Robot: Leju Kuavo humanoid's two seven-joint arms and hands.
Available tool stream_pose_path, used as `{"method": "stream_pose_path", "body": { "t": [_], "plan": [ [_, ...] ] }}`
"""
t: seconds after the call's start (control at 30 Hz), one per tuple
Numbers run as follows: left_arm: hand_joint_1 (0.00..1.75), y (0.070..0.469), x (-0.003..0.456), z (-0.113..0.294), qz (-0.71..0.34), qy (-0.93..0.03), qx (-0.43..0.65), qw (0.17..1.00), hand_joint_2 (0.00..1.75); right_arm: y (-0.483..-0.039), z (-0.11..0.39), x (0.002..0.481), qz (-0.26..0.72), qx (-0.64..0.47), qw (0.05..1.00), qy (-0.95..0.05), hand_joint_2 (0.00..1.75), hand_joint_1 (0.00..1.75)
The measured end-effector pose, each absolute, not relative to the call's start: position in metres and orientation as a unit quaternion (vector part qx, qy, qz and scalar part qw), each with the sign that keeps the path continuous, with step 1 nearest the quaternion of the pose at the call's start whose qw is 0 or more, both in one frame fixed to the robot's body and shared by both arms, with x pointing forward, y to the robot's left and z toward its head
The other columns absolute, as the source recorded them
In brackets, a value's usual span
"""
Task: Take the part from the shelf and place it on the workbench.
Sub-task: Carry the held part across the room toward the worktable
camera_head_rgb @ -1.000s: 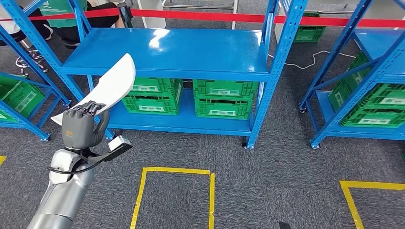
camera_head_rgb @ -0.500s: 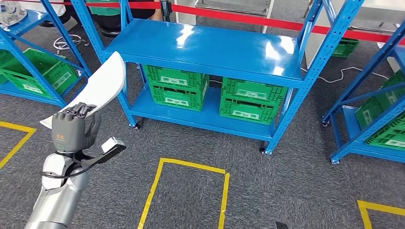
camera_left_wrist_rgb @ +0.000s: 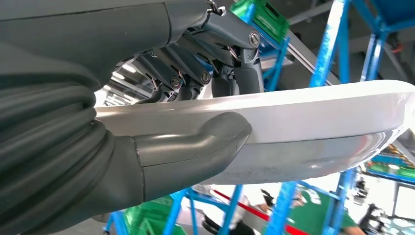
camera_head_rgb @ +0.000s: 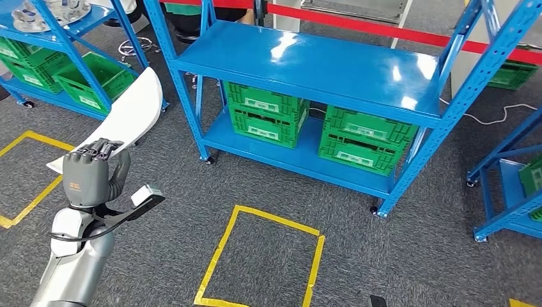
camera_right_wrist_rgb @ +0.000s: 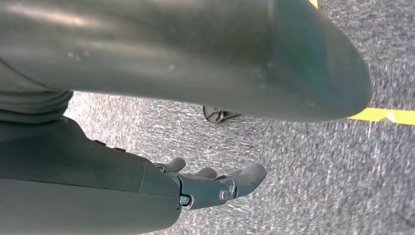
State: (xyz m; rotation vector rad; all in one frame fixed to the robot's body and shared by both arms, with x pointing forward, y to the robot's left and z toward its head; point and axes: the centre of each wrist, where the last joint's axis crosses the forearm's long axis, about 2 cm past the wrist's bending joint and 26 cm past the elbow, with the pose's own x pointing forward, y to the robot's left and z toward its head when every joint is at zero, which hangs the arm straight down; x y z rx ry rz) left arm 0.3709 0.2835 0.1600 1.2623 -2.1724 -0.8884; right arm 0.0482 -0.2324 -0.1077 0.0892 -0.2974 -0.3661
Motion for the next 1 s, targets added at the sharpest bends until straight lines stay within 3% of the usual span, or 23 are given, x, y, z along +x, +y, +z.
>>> {"method": "stream_pose_path", "body": {
  "t": [1.0],
  "plan": [
    [1.75,0.274,0.371,0.175,-0.327,-0.769,0.497,0.233,1.75,-0.228,-0.108,0.045,-0.170,0.055,0.972,-0.154,0.00,0.00]
  ]
}}
